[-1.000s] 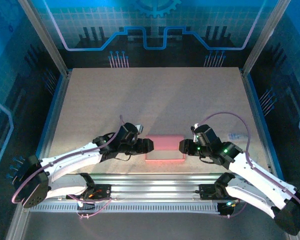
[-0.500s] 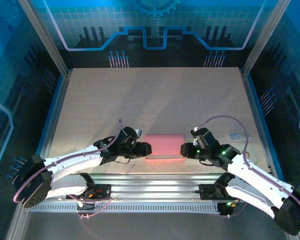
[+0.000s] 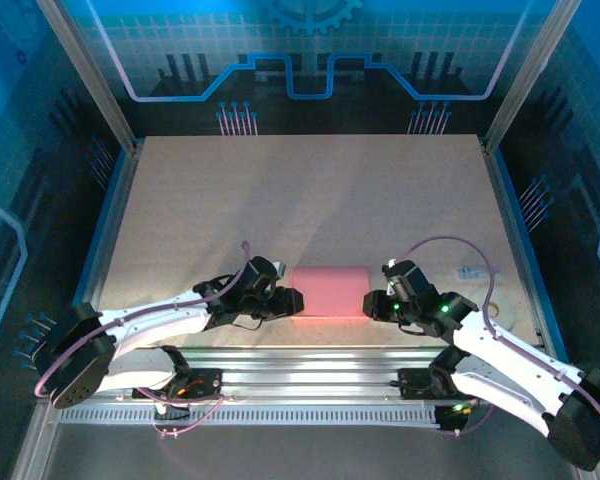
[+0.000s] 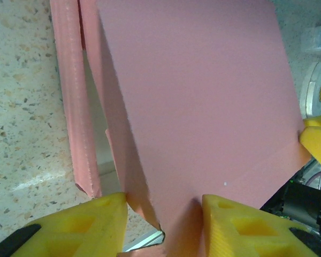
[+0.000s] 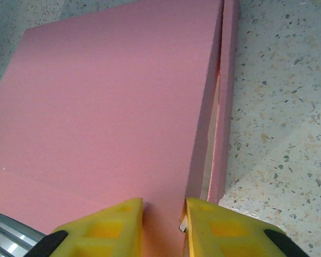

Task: Fold the paper box

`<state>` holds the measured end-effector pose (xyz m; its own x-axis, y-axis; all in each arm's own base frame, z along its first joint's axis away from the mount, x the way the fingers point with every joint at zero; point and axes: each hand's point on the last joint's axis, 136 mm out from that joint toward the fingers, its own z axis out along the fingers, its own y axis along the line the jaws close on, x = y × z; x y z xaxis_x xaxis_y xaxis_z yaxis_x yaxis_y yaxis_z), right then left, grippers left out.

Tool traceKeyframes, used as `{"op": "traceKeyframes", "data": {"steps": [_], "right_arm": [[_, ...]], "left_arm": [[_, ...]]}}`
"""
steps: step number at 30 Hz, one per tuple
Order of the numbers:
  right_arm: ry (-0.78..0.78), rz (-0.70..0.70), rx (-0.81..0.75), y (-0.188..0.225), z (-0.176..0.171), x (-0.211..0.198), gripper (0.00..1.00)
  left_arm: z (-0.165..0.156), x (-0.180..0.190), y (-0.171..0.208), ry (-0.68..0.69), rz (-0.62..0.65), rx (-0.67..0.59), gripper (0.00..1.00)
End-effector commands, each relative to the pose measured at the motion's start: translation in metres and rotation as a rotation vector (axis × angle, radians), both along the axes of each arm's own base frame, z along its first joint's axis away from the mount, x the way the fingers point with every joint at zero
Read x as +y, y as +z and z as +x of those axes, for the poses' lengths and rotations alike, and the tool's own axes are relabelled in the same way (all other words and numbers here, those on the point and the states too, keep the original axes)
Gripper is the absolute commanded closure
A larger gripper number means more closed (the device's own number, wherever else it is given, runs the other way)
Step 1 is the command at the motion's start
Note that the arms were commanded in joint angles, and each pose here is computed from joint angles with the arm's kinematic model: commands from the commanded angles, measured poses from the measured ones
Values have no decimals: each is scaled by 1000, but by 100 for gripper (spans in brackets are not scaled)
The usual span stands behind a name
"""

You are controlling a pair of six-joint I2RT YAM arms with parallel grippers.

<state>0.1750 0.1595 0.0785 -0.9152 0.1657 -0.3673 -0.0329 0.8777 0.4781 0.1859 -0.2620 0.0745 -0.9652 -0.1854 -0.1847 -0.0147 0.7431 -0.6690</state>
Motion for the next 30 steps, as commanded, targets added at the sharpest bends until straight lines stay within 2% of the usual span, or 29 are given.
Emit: {"op": "traceKeyframes", "data": {"steps": [1,16,22,30], "right_arm": [[-6,10,12,-5,0,1,74],[-9,-11,24,-15,-1,-2,77],[-4,-30,31,-18,-1,-4,78],[6,-50,12,-11,2,-5,77]], "left_arm": [[-9,7,-17,-6,38,36,60],[-12,4,-28,-21,50,69,58],[-18,10,-34,-23,79,92,54],[-20,19,-24,-47,127,72,45]]}}
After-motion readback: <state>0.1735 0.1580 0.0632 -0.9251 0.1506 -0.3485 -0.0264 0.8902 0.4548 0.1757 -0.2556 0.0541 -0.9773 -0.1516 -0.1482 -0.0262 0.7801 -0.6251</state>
